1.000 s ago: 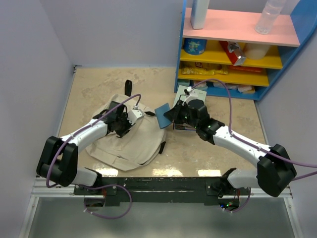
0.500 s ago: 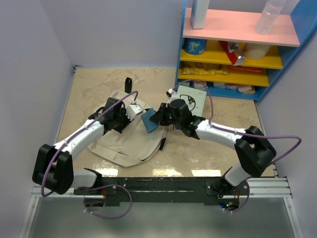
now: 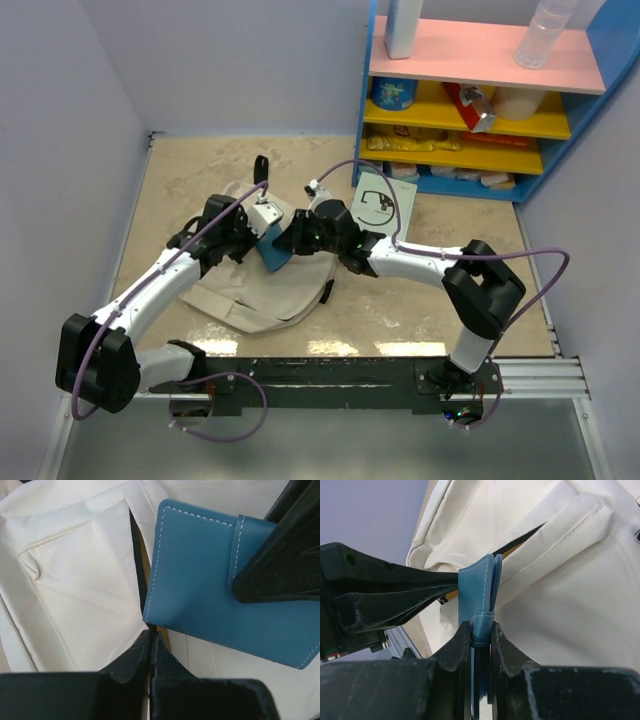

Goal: Pack the student bag
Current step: Place the personal item in the student bag.

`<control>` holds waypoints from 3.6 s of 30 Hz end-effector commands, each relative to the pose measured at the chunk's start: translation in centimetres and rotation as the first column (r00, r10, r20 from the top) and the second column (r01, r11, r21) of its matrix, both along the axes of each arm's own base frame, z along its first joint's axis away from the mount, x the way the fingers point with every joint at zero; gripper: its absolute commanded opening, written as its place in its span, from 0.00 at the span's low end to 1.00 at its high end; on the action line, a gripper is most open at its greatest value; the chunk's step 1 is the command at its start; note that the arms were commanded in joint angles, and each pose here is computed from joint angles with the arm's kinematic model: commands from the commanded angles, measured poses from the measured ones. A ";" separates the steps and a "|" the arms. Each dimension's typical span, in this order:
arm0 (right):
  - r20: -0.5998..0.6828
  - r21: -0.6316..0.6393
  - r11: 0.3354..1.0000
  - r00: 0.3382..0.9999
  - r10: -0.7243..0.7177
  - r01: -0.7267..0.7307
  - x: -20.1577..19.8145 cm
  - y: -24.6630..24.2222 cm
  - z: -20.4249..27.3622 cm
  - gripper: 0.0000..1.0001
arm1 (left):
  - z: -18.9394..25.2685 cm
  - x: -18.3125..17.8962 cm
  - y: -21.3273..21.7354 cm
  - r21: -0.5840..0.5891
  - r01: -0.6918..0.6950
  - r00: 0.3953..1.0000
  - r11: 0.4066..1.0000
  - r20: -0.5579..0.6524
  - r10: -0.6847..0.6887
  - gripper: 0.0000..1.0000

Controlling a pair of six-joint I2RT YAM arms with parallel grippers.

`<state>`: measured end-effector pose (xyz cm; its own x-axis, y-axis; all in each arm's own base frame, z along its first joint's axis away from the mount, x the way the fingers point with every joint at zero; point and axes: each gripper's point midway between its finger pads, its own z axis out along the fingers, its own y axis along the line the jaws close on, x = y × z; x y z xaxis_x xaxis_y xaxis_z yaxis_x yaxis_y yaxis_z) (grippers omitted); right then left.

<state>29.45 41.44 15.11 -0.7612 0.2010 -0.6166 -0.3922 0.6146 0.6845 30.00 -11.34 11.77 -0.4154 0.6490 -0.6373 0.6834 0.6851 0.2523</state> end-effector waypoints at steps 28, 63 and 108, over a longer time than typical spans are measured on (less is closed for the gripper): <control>-0.128 0.223 0.973 0.991 -0.025 0.053 1.3 4.1 -1.0 0.00 | 1.8 -2.6 -4.0 -0.165 0.230 0.973 0.959 0.006 -0.232 0.00; -0.146 0.521 0.811 0.964 -0.223 0.267 3.1 5.0 2.1 0.00 | 6.0 -3.1 -7.3 -0.348 0.355 0.928 0.868 0.019 -0.372 0.00; 0.055 -0.100 0.948 0.953 -0.299 0.303 1.8 -2.4 -4.1 0.09 | 3.5 -3.1 -6.1 -0.311 0.336 0.935 0.889 -0.002 -0.354 0.00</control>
<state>28.73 39.29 9.16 -0.7112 0.3129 -0.6294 -0.2157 0.7551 0.6191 25.64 -16.82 13.70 -0.3271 0.5641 -0.7581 0.8853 0.4635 -0.0371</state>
